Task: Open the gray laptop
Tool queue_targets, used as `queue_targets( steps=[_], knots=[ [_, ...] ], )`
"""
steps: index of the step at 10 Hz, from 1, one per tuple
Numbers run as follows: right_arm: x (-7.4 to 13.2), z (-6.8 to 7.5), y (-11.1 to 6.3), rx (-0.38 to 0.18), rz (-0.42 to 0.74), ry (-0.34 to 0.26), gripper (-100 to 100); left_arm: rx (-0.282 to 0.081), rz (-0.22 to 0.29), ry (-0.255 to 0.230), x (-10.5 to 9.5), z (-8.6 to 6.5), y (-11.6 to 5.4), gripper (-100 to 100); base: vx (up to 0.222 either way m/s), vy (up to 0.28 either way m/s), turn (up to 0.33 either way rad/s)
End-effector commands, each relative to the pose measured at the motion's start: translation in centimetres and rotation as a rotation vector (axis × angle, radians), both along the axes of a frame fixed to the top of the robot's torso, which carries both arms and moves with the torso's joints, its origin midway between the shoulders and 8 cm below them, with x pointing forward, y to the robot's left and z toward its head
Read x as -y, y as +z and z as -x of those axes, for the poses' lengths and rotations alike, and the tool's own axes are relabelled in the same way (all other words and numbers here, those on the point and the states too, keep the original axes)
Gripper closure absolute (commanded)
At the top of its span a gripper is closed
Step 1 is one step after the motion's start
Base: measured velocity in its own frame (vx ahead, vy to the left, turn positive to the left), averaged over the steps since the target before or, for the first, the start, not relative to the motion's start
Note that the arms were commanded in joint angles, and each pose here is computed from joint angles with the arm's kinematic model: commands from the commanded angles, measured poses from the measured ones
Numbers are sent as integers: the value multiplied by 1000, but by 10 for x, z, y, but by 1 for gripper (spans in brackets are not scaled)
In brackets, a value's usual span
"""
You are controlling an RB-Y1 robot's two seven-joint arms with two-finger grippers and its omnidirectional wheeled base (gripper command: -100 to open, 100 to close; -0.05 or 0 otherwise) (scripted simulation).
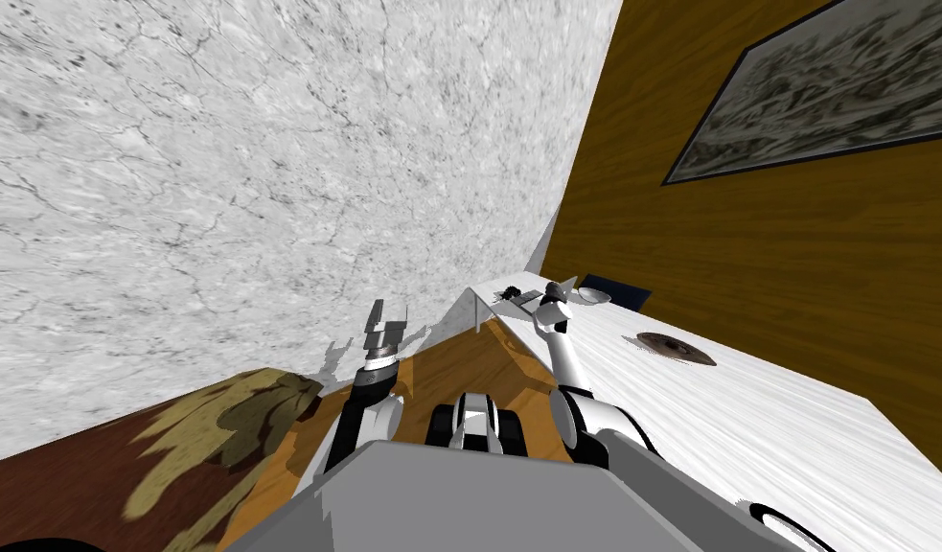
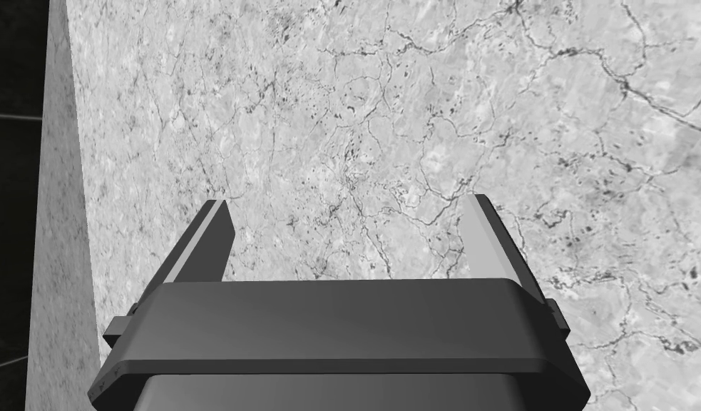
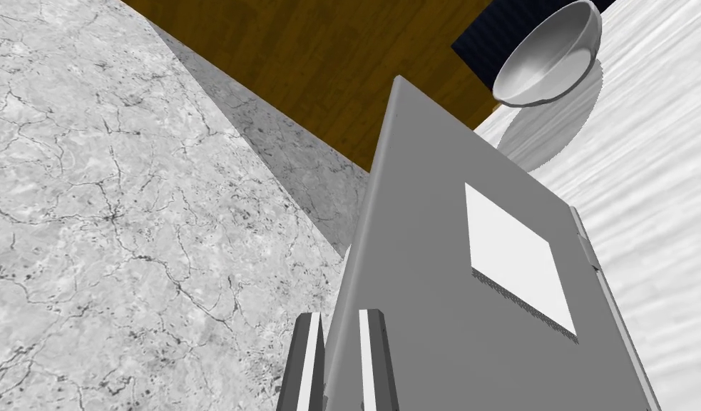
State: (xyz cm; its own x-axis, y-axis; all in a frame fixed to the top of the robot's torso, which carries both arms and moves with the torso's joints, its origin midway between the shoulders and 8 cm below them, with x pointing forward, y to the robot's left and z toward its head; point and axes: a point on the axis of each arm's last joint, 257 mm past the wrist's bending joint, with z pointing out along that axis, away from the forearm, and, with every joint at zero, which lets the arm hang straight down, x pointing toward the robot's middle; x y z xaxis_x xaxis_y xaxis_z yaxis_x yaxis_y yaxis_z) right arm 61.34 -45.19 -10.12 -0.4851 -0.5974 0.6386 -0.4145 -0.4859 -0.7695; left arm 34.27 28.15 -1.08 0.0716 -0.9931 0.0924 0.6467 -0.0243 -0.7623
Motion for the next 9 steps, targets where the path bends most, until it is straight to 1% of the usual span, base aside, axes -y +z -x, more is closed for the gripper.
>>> queue_targets(
  steps=[1, 2, 3, 5, 6, 8, 9],
  knots=[
    [-5, -6, -7, -66, 33, -8, 100, 0, 0, 0, 0, 0, 0, 0, 14, -1, 8],
    [-8, -10, -8, -102, 52, -12, 100, 0, 0, 0, 0, 0, 0, 0, 21, 1, 19],
    [-8, -10, -8, -102, 52, -12, 100, 0, 0, 0, 0, 0, 0, 0, 13, 2, 16],
    [-14, -18, -11, -166, 82, -19, 100, 0, 0, 0, 0, 0, 0, 0, 15, 0, 22],
    [-14, -18, -11, -174, 91, -19, 100, 0, 0, 0, 0, 0, 0, 0, 17, 4, 21],
    [-21, -25, -13, -241, 125, -23, 100, 0, 0, 0, 0, 0, 0, 0, 18, 5, 18],
    [-21, -25, -13, -247, 132, -22, 100, 0, 0, 0, 0, 0, 0, 0, 16, 5, 22]
  ],
)
